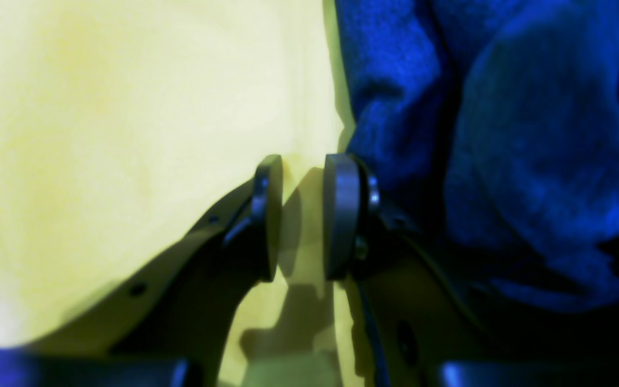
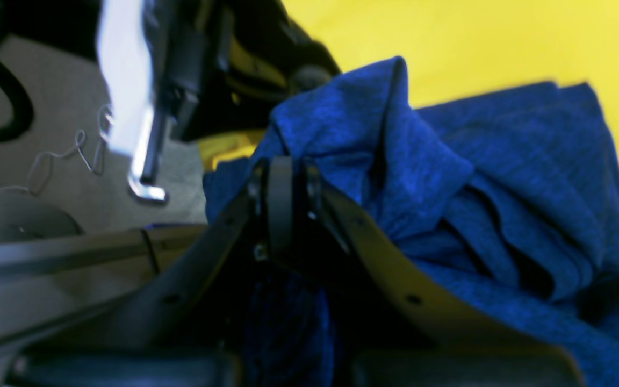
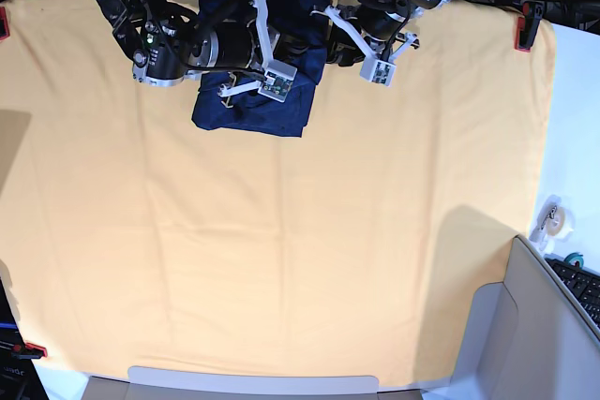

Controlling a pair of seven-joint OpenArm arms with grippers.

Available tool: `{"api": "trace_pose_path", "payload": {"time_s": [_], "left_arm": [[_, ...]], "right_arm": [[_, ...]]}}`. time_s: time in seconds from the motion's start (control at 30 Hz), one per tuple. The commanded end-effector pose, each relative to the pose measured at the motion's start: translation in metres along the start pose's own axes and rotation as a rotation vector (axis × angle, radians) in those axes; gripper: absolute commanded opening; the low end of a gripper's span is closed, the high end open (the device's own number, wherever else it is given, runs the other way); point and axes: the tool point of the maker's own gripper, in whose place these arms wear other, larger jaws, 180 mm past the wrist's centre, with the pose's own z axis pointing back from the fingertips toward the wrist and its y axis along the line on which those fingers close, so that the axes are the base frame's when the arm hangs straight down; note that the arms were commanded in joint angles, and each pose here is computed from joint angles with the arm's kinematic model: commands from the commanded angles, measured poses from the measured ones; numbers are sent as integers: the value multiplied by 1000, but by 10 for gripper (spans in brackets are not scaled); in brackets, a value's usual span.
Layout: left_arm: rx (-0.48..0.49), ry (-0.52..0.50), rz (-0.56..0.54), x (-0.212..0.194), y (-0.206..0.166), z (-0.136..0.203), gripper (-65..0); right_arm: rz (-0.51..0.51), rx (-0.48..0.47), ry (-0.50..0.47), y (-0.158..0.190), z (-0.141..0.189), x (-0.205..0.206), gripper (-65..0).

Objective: Fold the T-shirt properly

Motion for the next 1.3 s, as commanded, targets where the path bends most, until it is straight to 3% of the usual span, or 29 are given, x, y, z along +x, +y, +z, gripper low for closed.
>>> {"api": "trace_pose_path", "payload": {"time_s": [0.0,0.23,1.27], "left_arm": [[10,32,-1,-7,2,2,-513],[11,32,-1,-7,2,2,-513],[11,32,-1,-7,2,2,-513]], "right_arm": [[20,3,-48,0,4,14,-432],[30,2,-46,-1,4,15,-275],[-8,0,-32,-8,-2,9,-274]]}}
